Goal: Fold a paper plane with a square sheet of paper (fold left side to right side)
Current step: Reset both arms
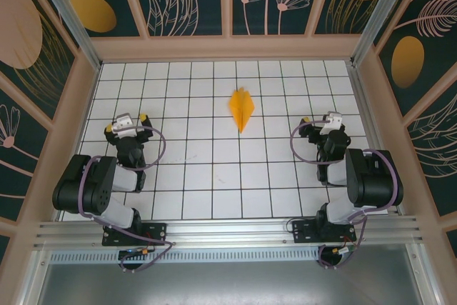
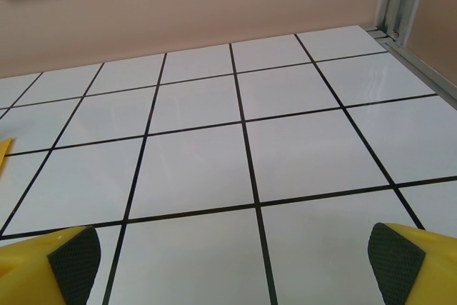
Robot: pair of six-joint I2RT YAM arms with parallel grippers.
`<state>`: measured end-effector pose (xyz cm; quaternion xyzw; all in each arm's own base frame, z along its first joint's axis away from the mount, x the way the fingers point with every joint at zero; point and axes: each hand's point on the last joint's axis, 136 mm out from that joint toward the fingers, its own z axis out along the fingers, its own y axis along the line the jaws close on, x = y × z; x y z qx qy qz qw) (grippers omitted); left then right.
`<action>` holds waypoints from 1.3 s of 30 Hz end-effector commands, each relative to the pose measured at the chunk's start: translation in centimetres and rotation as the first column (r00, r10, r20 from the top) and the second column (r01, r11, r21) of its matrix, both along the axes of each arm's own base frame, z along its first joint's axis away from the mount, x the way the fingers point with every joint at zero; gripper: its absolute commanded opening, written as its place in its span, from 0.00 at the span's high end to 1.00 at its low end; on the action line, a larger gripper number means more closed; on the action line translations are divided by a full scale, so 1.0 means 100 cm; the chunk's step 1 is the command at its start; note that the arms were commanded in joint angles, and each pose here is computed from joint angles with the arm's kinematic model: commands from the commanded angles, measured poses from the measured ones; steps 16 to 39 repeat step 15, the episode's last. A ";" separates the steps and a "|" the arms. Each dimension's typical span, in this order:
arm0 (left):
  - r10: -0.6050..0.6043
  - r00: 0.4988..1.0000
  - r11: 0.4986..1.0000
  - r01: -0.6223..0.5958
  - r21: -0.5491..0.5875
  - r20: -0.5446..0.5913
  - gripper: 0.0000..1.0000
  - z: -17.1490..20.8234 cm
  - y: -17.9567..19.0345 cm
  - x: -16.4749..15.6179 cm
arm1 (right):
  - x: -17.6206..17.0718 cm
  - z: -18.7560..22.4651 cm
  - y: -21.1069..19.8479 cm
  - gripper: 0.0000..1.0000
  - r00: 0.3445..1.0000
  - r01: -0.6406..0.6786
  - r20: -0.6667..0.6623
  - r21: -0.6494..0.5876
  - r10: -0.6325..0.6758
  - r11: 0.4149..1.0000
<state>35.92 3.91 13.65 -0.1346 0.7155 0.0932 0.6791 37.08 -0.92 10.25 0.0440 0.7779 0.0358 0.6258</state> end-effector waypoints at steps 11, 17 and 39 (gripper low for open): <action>-0.021 1.000 1.000 0.022 -0.015 0.019 0.01 0.005 -0.002 0.004 | 0.007 0.017 0.002 0.01 0.998 -0.003 0.063 -0.001 0.003 1.000; -0.021 1.000 1.000 0.021 -0.015 0.019 0.01 0.005 -0.002 0.004 | 0.007 0.018 0.002 0.01 0.998 -0.003 0.065 -0.001 0.003 1.000; -0.021 1.000 1.000 0.021 -0.015 0.019 0.01 0.005 -0.002 0.004 | 0.007 0.018 0.002 0.01 0.998 -0.003 0.065 -0.001 0.003 1.000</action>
